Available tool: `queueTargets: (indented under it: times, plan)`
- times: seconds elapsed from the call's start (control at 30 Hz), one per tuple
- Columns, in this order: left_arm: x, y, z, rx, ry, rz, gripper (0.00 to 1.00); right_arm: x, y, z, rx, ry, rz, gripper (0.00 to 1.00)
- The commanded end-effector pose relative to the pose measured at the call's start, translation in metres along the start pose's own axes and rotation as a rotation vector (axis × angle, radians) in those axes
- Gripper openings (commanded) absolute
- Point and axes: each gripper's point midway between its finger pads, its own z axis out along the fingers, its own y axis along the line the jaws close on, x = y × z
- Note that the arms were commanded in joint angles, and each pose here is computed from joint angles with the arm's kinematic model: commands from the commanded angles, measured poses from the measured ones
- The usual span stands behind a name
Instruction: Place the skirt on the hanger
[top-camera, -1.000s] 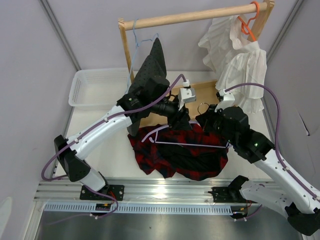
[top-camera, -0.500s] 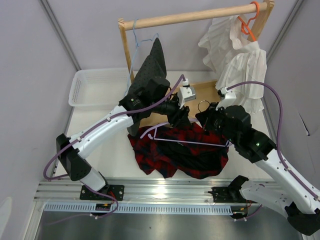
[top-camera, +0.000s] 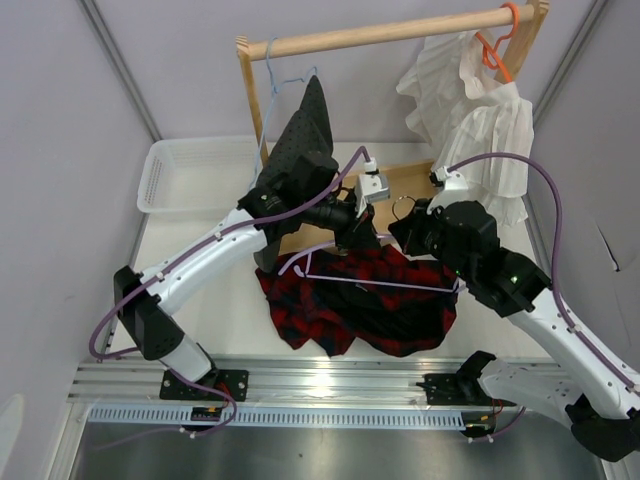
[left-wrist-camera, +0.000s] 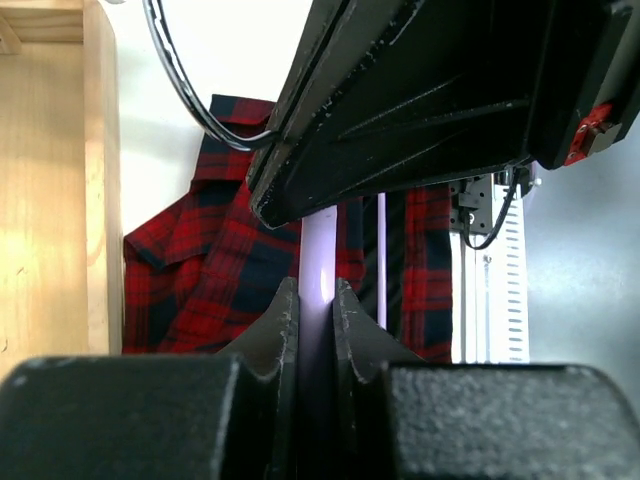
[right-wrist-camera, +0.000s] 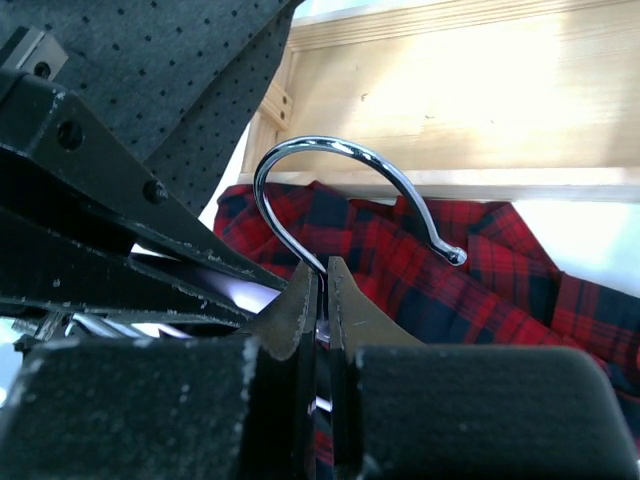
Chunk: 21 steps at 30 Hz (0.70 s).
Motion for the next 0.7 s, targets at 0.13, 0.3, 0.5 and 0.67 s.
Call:
queueTargets:
  times: [0.13, 0.3, 0.5, 0.67]
  plan:
    - [-0.047, -0.032, -0.032, 0.033, -0.133, -0.003, 0.0, -0.066, 0.015, -0.012, -0.009, -0.18, 0.024, 0.0]
    - [-0.077, -0.022, -0.057, -0.078, -0.225, -0.034, 0.0, -0.071, 0.012, -0.013, 0.026, -0.158, 0.023, 0.64]
    - [-0.107, -0.007, -0.094, -0.256, -0.327, -0.061, 0.0, -0.082, 0.001, -0.029, 0.078, -0.161, 0.087, 0.83]
    - [-0.141, 0.01, -0.145, -0.482, -0.426, -0.065, 0.0, -0.105, -0.009, -0.057, 0.109, -0.245, 0.145, 0.85]
